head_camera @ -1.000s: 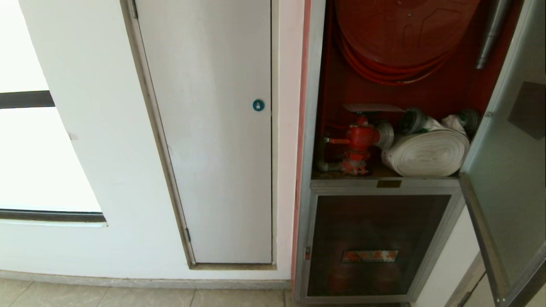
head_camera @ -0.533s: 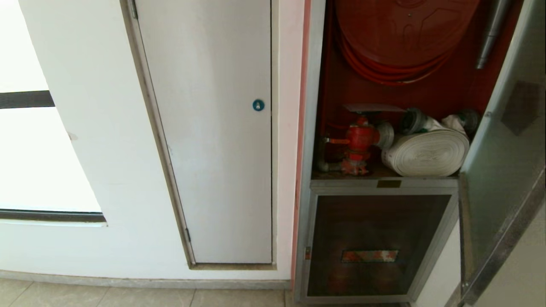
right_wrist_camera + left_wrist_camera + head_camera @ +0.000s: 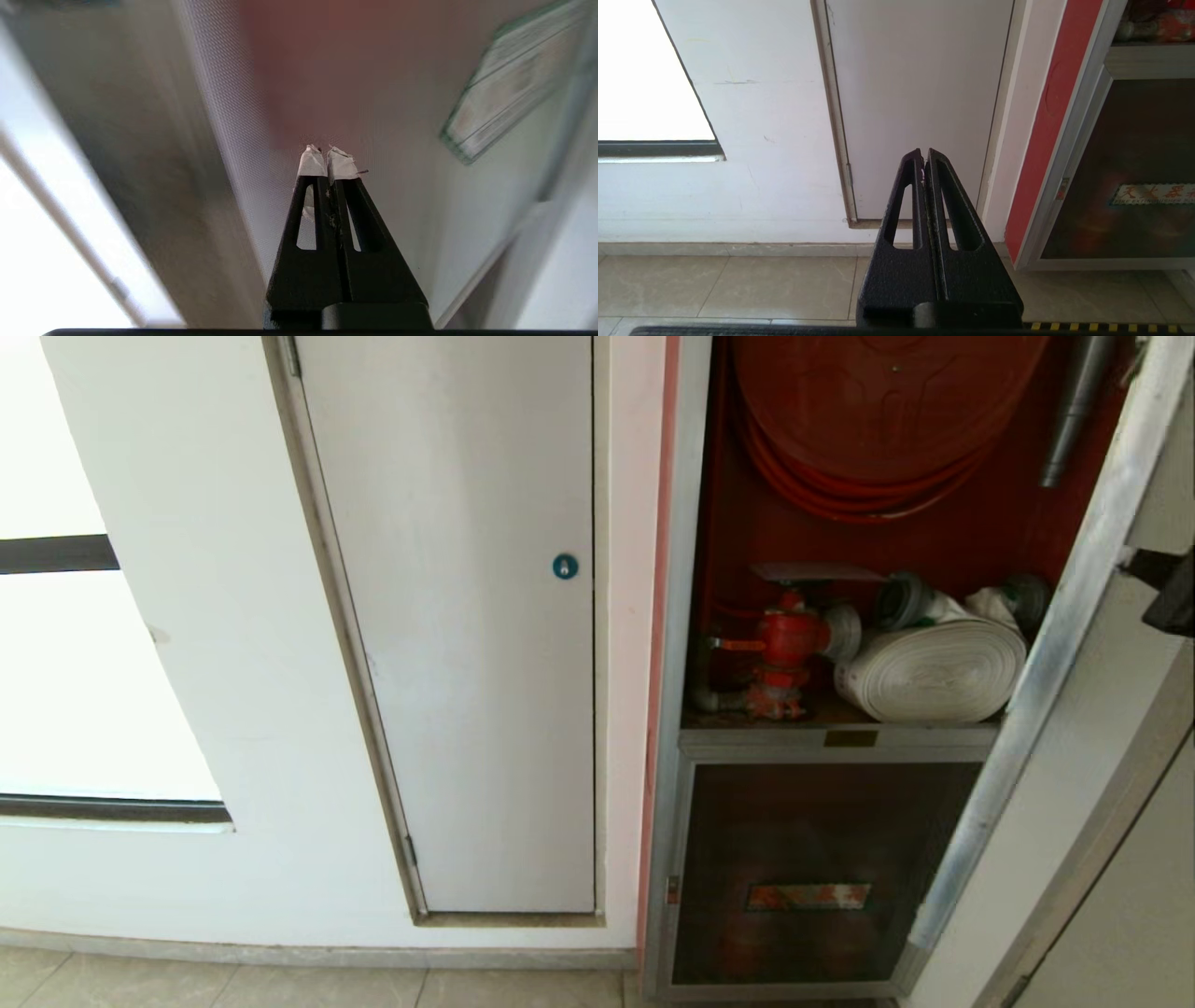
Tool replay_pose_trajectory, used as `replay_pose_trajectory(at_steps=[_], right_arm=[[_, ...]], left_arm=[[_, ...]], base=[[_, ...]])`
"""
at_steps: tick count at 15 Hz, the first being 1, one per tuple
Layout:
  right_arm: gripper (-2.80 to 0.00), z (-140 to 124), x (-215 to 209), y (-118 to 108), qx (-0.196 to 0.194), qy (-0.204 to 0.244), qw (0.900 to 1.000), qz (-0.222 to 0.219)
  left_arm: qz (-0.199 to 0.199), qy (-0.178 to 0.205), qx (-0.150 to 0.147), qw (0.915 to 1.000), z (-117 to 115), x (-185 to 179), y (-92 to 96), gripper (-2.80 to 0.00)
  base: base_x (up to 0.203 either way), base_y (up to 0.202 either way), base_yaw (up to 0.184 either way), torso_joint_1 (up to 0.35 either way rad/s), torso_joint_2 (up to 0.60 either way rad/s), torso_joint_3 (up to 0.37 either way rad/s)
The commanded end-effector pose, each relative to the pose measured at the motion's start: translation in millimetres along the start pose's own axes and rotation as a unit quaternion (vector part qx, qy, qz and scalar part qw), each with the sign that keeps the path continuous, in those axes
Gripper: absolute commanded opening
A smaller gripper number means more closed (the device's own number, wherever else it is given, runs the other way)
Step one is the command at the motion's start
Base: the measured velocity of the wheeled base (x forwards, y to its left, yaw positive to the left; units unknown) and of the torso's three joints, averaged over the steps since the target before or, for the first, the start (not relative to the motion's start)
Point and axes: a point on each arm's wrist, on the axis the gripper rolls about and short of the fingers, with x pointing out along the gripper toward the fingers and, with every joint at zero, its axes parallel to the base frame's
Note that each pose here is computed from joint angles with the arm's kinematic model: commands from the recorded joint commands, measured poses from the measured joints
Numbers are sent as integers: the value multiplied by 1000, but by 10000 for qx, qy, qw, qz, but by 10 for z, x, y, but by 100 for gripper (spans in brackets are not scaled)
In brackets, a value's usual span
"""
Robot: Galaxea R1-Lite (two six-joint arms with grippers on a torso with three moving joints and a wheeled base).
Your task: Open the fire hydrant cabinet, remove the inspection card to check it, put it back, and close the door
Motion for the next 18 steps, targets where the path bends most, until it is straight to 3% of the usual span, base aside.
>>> replay_pose_trajectory(at_steps=[1, 6, 14, 18], right_arm=[[-280, -191, 389, 64, 68, 419, 9989, 223], [-280, -344, 1055, 161, 450, 568, 9964, 445], [-280, -913, 2181, 70, 488, 492, 9973, 244], [-280, -1028, 2406, 54, 513, 324, 9981, 36]], left_arm=[[-2, 4, 0, 10000, 1, 1, 0, -280], [-2, 4, 0, 10000, 1, 1, 0, -280], [-2, 4, 0, 10000, 1, 1, 0, -280], [-2, 4, 0, 10000, 1, 1, 0, -280]], base=[[0, 0, 0, 0, 0, 0], [0, 0, 0, 0, 0, 0], [0, 0, 0, 0, 0, 0], [0, 0, 0, 0, 0, 0]])
